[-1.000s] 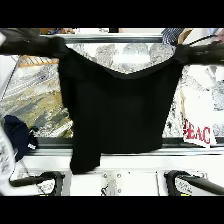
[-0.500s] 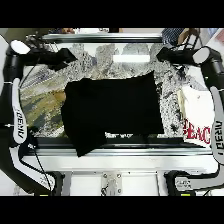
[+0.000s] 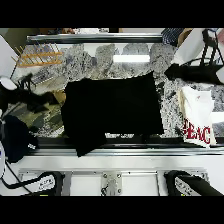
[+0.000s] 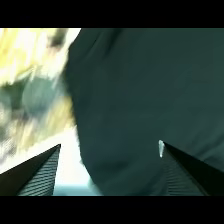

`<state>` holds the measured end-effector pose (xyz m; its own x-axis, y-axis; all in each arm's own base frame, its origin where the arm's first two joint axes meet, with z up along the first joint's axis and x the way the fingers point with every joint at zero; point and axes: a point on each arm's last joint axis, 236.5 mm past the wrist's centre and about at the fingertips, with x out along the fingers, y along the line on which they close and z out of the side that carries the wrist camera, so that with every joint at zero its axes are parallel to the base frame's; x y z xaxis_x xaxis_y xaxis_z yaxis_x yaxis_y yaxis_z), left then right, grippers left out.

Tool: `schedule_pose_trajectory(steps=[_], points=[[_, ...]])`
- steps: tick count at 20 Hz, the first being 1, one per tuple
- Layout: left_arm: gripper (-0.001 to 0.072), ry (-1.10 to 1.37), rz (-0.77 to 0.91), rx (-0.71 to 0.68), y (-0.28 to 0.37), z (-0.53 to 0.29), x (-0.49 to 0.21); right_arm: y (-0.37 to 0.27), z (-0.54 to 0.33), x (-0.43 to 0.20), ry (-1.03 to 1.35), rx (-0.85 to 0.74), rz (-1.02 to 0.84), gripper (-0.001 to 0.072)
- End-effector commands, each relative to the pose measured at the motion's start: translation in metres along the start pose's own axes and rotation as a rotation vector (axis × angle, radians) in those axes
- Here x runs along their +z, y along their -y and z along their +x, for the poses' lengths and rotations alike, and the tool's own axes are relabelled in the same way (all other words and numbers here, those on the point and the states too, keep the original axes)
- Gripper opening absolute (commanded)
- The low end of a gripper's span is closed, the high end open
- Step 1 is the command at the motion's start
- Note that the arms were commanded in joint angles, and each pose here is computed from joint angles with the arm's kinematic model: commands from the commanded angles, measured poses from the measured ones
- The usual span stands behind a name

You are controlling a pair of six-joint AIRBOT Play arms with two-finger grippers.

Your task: Fold the clothes and pants, and hang the long-sleeved shirts on hangers.

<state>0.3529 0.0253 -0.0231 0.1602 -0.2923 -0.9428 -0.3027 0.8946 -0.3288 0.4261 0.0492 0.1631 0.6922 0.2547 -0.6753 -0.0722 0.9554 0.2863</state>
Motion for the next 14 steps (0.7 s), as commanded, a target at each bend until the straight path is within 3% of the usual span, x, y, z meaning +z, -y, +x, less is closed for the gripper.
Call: schedule_pose_trajectory(steps=[1, 9, 14], points=[[0.0673, -0.08, -0.144, 0.0, -0.035, 0.041, -0.073, -0.001, -0.019, -0.053, -0.048, -0.001, 0.02, 0.059], [0.0673, -0.084, -0.363, -0.192, -0.009, 0.086, -0.101, -0.009, -0.037, -0.064, -0.02, 0.019, 0.029, 0.0589], [0.0672, -0.059, -0.398, -0.28, 0.011, 0.097, -0.086, -0.012, -0.037, -0.066, -0.03, 0.032, 0.059, 0.0589]])
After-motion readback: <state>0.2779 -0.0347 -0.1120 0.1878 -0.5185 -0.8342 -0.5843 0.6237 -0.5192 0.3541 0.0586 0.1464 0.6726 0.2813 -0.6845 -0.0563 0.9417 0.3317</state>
